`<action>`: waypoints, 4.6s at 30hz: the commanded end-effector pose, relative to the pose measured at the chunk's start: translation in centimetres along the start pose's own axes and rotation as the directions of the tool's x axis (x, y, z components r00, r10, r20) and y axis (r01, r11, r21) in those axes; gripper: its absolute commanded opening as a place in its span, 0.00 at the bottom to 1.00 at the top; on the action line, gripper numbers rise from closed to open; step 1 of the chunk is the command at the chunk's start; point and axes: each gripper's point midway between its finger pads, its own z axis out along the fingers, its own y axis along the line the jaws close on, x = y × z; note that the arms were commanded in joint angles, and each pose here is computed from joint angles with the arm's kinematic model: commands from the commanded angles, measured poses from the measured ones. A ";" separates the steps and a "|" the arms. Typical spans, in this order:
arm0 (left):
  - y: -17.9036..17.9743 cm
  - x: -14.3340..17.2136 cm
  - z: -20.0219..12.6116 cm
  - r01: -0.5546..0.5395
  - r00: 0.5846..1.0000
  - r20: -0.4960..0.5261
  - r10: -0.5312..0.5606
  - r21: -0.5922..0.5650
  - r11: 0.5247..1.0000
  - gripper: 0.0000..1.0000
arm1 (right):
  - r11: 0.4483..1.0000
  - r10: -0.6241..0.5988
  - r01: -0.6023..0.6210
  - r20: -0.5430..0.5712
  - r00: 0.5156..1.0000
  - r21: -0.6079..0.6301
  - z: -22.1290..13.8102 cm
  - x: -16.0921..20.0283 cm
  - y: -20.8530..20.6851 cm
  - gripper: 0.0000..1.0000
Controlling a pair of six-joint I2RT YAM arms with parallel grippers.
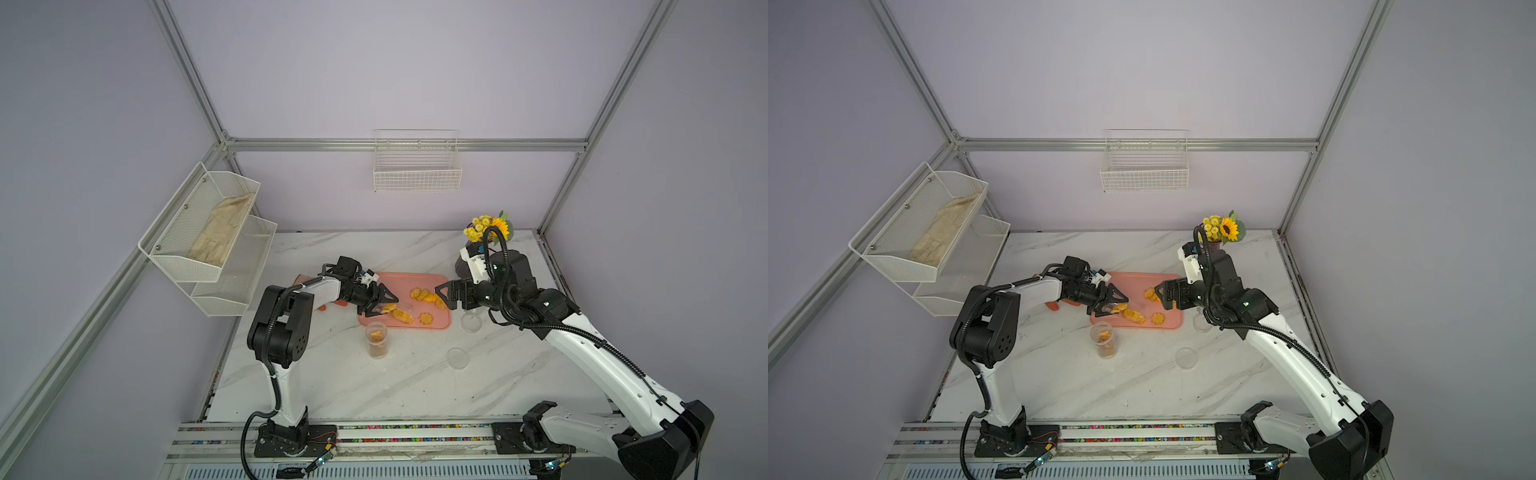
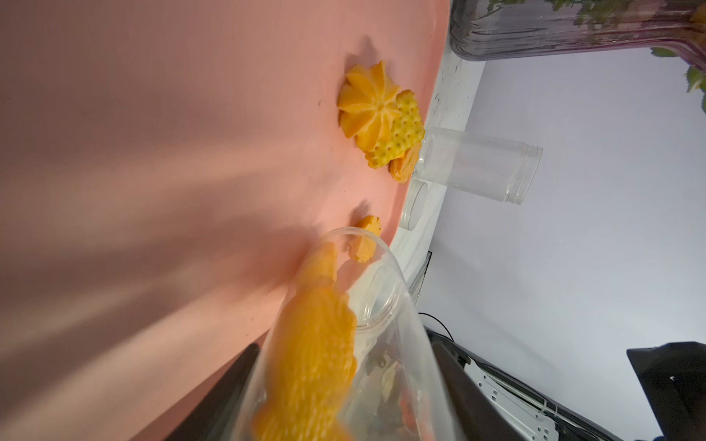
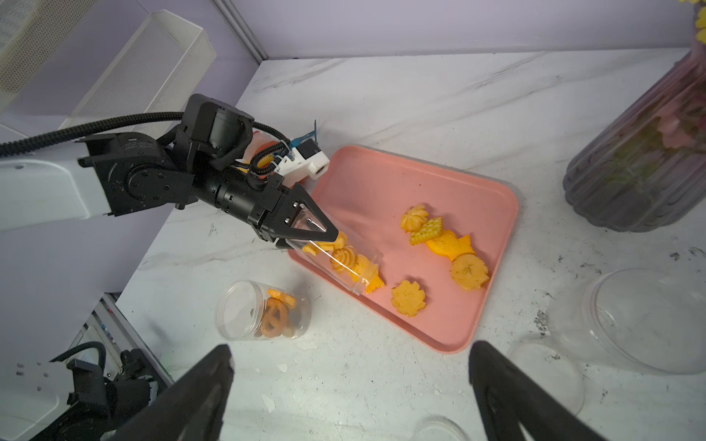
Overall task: Pour the cookies out of the jar
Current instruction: Pour the cookies in the jar onto the tray, then place the jar at the center of the board.
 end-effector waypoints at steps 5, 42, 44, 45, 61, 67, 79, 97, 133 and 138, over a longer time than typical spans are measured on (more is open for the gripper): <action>-4.4 -2.3 -1.6 -0.114 0.990 0.079 0.115 -0.012 0.993 0.63 | 0.998 0.058 -0.058 0.002 0.998 0.016 0.4 -0.6 -0.2 0.97; -7.9 -0.5 -5.3 -0.269 0.953 0.070 0.294 -0.252 0.930 0.65 | 0.995 0.096 -0.097 -0.072 0.993 0.001 2.0 1.1 -0.4 0.97; -8.0 -0.3 -5.4 -0.271 0.952 0.069 0.297 -0.251 0.929 0.65 | 0.995 0.101 -0.101 -0.071 0.992 -0.001 1.9 1.0 -0.3 0.97; -8.0 -0.3 -5.4 -0.272 0.952 0.069 0.297 -0.251 0.929 0.65 | 0.995 0.102 -0.102 -0.069 0.992 -0.001 1.9 1.0 -0.3 0.97; -9.1 0.4 -6.6 -0.291 0.944 0.085 0.319 -0.245 0.925 0.66 | 0.992 0.128 -0.128 -0.068 0.989 -0.003 1.7 0.8 -0.2 0.97; -9.7 0.4 -7.2 -0.294 0.939 0.105 0.328 -0.249 0.923 0.65 | 0.993 0.120 -0.120 -0.076 0.990 -0.004 1.6 0.6 0.0 0.97; -11.7 1.0 -9.8 -0.302 0.921 0.175 0.347 -0.240 0.923 0.65 | 0.992 0.124 -0.122 -0.062 0.990 0.026 0.3 0.1 -0.4 0.97; -17.5 3.3 -14.5 -0.306 0.887 0.323 0.329 -0.122 0.944 0.66 | 0.983 0.183 -0.182 -0.036 0.982 0.037 -1.6 -2.9 -1.4 0.97; -21.9 4.7 -18.3 -0.291 0.885 0.421 0.200 0.164 0.943 0.67 | 0.981 0.193 -0.195 -0.070 0.979 -0.020 -0.6 -4.1 -1.4 0.97; -22.0 4.4 -18.1 -0.277 0.890 0.420 0.180 0.182 0.944 0.67 | 0.982 0.186 -0.188 -0.080 0.979 -0.017 -0.2 -4.0 -1.7 0.97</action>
